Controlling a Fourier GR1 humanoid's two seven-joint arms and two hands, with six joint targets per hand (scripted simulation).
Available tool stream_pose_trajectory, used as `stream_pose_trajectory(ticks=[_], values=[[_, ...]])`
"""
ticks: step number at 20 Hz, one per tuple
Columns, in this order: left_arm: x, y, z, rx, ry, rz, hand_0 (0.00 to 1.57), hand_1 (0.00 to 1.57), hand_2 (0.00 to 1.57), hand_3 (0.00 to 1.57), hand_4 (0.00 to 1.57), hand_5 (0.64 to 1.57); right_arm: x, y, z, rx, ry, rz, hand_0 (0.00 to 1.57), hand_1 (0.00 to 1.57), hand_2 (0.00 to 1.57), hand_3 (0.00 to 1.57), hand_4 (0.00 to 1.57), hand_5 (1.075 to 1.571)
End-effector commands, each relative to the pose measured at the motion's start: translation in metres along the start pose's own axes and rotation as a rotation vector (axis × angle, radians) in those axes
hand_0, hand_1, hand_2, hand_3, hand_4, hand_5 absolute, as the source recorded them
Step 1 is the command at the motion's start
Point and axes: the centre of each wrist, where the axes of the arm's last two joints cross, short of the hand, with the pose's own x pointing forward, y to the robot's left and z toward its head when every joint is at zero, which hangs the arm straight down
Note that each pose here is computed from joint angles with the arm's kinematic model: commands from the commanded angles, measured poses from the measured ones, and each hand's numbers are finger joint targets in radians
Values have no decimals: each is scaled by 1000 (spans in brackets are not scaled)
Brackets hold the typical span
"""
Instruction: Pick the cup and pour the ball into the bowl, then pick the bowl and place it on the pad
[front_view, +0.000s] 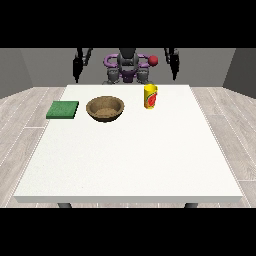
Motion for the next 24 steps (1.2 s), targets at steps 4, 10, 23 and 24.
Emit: stream_pose_trajectory(ticks=[4,10,23,24], values=[[25,12,-1,1,-23,-35,0,0,0,0,0,1557,26,-10,-2,5,-27,31,0,0,0,0,0,1569],[54,9,1,16,-8,169,0,0,0,0,0,1558,38,-71,9,41,7,-71,0,0,0,0,0,1569],[24,27,-22,52,-279,150,0,0,0,0,0,1529,36,-50,-10,37,-203,-96,0,0,0,0,0,1570],[10,14,-16,54,-292,143,0,0,0,0,0,1529,34,-60,-9,60,-202,-107,0,0,0,0,0,1570]])
